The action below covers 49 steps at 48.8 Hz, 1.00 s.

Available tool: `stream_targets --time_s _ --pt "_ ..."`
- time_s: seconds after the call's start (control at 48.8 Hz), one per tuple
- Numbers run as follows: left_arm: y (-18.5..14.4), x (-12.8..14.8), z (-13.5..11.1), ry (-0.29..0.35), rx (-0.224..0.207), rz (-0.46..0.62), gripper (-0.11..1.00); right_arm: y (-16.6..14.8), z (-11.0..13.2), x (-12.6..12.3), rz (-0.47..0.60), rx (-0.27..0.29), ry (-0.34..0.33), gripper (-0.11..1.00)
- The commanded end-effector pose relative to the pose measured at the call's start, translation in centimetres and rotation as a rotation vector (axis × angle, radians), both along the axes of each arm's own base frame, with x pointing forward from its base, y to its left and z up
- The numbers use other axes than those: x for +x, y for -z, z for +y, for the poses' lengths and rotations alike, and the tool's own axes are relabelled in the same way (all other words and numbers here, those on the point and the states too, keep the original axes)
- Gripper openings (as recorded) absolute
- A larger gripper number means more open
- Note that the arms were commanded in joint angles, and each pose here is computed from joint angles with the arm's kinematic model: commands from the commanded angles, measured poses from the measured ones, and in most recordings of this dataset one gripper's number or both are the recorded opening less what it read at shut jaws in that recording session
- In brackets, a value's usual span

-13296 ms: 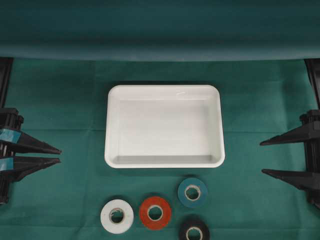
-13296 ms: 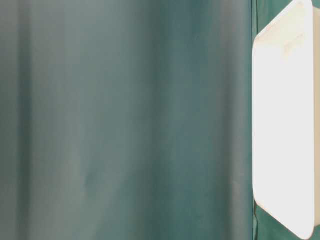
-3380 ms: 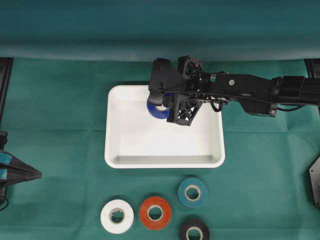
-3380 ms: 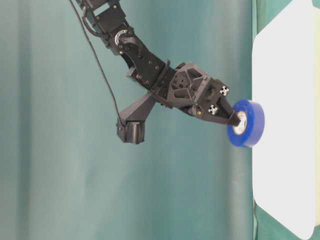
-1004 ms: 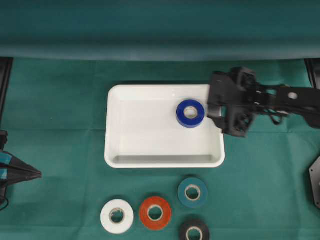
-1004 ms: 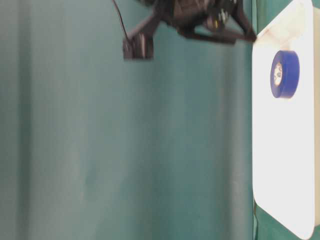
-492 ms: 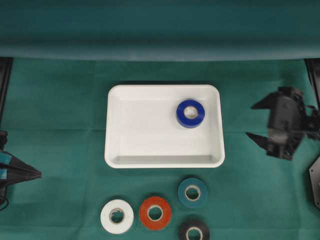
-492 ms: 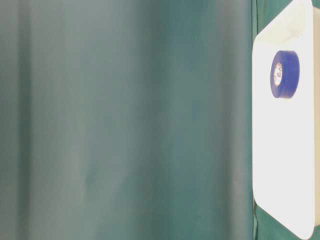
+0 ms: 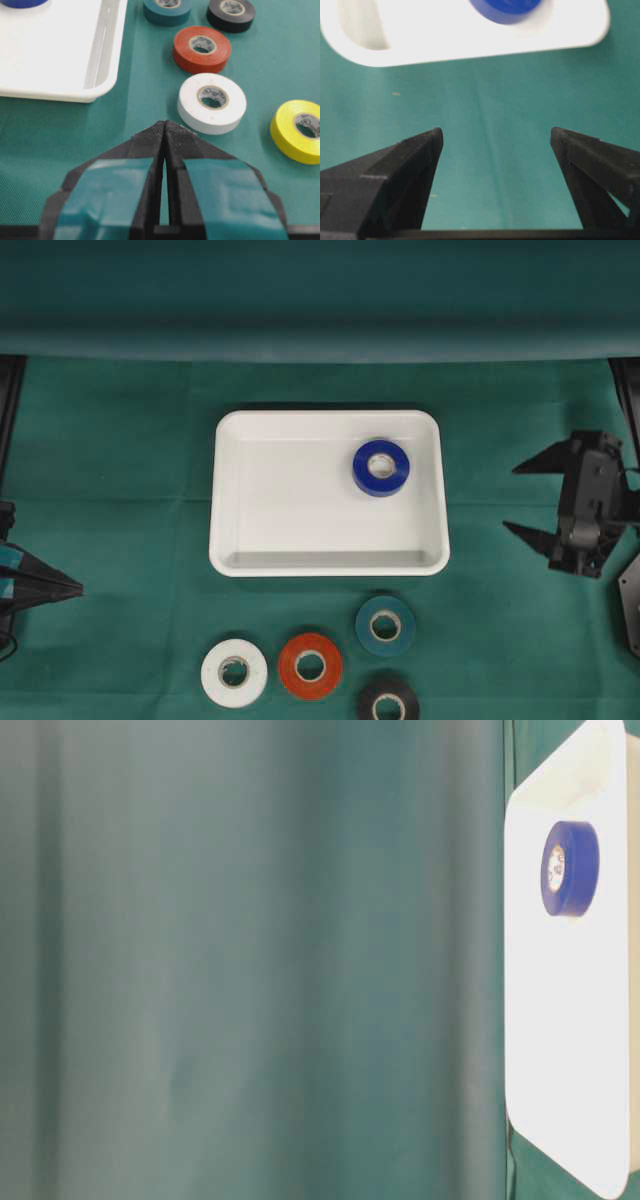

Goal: Put the tape into the white case with the right arm.
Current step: 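Open the right gripper and withdraw it to the right side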

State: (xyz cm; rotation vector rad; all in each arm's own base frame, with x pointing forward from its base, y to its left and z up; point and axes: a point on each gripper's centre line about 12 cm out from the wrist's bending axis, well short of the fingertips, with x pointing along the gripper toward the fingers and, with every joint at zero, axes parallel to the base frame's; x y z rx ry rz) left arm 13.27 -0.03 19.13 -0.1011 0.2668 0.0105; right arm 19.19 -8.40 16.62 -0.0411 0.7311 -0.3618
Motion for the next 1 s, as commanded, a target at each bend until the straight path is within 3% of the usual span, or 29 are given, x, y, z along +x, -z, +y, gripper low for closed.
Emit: stream_targets --time_s 0.0,0.369,0.471,0.656,0.983 --pt "-0.4 0.1 0.0 -0.001 0.002 -0.011 0.0 -0.3 0.9 0.5 -0.016 0.008 -0.041 0.64" --pt "-0.4 0.1 0.0 -0.001 0.002 -0.012 0.0 -0.4 7.1 0.4 -0.062 0.034 -0.311 0.64" --pt "-0.4 0.1 0.0 -0.001 0.002 -0.009 0.0 -0.3 8.0 -0.1 -0.074 0.032 -0.36 0.64" --pt "-0.4 0.1 0.0 -0.001 0.002 -0.011 0.0 0.1 8.7 -0.8 -0.071 0.032 -0.4 0.64" --pt "-0.4 0.1 0.0 -0.001 0.002 -0.012 0.0 0.1 8.8 -0.7 -0.062 0.032 -0.402 0.63"
